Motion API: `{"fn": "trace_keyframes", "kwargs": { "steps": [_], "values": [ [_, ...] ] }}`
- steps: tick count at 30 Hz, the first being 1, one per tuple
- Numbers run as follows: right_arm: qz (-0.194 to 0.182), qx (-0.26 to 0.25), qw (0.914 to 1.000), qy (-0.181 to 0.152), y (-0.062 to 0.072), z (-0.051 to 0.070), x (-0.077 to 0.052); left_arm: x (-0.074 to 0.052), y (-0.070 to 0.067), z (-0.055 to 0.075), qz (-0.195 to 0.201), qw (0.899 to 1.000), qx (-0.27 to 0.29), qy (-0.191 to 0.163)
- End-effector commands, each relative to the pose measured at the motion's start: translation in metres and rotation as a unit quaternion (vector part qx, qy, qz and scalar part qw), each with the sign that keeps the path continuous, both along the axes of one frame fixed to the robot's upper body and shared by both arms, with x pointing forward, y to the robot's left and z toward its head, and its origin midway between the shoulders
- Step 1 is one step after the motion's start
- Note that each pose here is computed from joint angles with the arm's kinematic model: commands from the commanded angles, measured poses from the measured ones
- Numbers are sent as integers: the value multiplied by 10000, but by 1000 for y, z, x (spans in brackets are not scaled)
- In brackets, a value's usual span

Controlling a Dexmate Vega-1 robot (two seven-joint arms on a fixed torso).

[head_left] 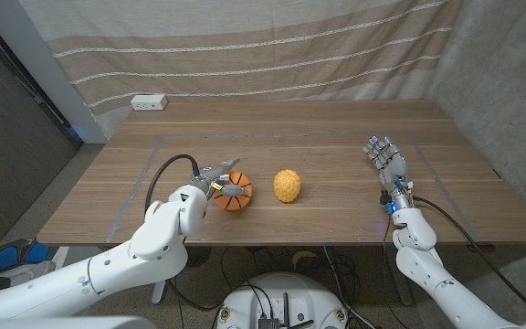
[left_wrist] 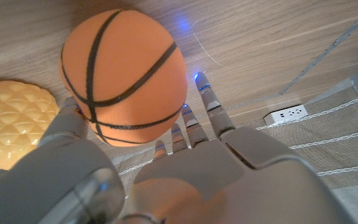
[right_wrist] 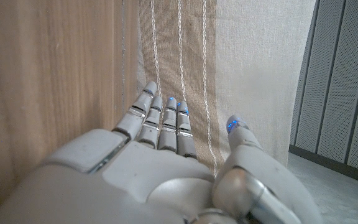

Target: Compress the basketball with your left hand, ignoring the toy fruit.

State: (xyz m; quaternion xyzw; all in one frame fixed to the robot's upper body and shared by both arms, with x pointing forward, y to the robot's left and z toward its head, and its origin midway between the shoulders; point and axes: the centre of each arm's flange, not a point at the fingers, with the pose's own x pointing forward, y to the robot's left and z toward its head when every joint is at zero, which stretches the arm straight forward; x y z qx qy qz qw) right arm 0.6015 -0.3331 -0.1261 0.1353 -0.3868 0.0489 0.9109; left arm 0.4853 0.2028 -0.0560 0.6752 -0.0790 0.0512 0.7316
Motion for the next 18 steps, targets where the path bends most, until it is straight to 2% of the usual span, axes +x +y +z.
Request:
{"fn": "trace_keyframes", "kwargs": {
  "steps": [1, 12, 18],
  "values": [
    [-54, -11, 10000, 17, 1, 0, -2, 11, 3, -8, 239, 9997, 64, 62],
    [-103, -32, 9999, 35, 0, 0, -4, 16, 4, -14, 466, 9986, -17, -260],
    [-132, -47, 9999, 52, -1, 0, -5, 19, 5, -15, 506, 9984, -32, -259]
  ]
}}
